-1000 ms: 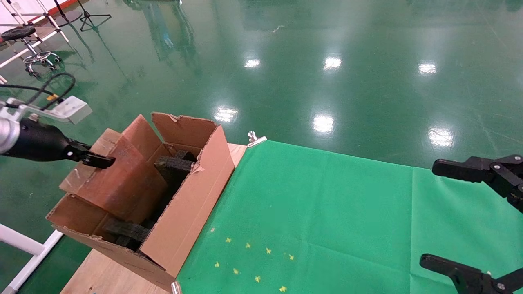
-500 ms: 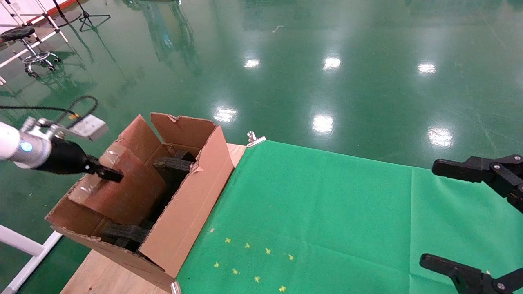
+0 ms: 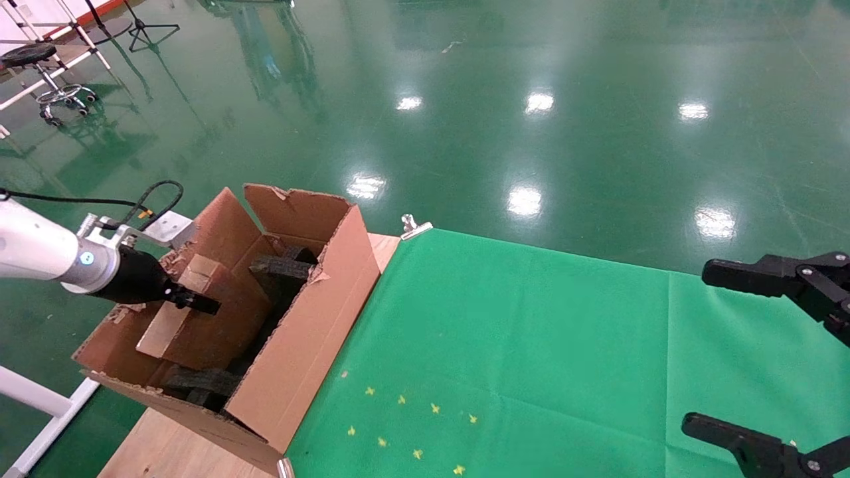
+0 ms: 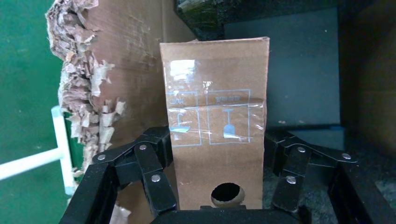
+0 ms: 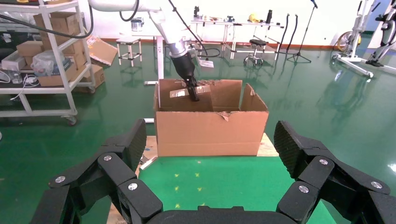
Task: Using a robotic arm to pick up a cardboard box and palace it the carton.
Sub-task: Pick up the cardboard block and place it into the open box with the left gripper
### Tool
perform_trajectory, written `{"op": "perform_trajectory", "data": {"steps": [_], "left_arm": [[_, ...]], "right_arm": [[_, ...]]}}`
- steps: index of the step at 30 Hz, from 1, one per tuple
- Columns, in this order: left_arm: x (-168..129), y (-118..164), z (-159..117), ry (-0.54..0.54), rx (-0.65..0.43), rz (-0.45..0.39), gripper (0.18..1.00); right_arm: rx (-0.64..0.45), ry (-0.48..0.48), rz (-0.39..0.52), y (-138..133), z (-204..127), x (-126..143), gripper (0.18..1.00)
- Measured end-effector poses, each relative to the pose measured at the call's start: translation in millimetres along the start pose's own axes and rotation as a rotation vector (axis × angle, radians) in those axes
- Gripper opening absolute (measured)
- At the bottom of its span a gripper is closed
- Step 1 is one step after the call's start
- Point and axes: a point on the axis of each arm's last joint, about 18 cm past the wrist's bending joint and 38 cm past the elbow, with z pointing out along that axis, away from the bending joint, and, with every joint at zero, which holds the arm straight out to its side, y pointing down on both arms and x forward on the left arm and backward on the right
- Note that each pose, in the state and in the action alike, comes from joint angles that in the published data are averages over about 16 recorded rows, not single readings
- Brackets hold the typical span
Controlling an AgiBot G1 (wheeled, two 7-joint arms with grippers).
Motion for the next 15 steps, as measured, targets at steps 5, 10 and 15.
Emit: {"op": "perform_trajectory", "data": {"steps": [5,10,15], "left_arm": [[2.2,0.6,4.5,-0.007,-0.007,-0.022,0.364],[2.8,1.2,6.4,-0.011,-0.010,-0.031,0.363],[2.8,1.4,6.9,-0.012,-0.011,-0.034,0.377]], "right_arm": [[0.000,0.000,0.000,0.0,0.0,0.0,1.001],[0.000,0.000,0.000,0.0,0.0,0.0,1.001],[0.000,0.000,0.000,0.0,-0.1,0.1,1.001]]}}
